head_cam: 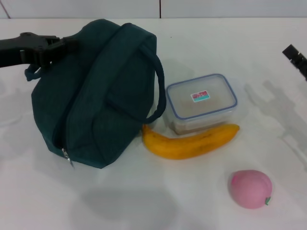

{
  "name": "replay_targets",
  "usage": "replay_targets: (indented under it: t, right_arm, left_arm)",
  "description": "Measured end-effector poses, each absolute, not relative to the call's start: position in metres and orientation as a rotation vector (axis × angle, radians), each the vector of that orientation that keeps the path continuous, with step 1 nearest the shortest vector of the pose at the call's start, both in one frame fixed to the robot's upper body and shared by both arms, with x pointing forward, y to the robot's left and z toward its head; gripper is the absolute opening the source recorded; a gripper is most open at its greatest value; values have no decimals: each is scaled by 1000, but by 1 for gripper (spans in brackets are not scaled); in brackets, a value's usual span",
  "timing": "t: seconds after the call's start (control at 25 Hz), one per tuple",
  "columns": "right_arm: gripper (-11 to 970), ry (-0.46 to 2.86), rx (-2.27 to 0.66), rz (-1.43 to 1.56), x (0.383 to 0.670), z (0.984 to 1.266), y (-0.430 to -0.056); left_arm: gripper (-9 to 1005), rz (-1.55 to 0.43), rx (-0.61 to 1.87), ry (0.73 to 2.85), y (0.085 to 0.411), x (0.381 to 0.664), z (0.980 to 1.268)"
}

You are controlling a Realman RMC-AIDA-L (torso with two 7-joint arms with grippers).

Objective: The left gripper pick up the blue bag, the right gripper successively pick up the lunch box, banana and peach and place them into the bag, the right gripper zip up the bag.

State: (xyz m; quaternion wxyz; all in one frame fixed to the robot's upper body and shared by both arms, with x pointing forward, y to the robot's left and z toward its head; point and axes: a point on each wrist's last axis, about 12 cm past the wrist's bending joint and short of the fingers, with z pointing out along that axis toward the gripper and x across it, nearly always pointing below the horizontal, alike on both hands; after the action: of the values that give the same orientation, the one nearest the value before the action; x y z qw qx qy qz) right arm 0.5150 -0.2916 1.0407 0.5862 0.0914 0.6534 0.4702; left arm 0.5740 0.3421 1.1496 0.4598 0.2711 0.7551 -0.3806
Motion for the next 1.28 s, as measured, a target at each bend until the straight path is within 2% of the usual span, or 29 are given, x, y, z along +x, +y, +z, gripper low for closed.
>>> replay_targets:
  t: [0.52, 1.28]
  right_arm:
    - [820, 1747, 429, 1248, 515, 1019, -284]
    - [814, 1893, 461, 1409, 534, 1023, -259]
  left_arm:
    - [40, -929, 706, 1814, 327, 572, 1141]
    - [41, -957, 743, 1786, 312, 576, 1142]
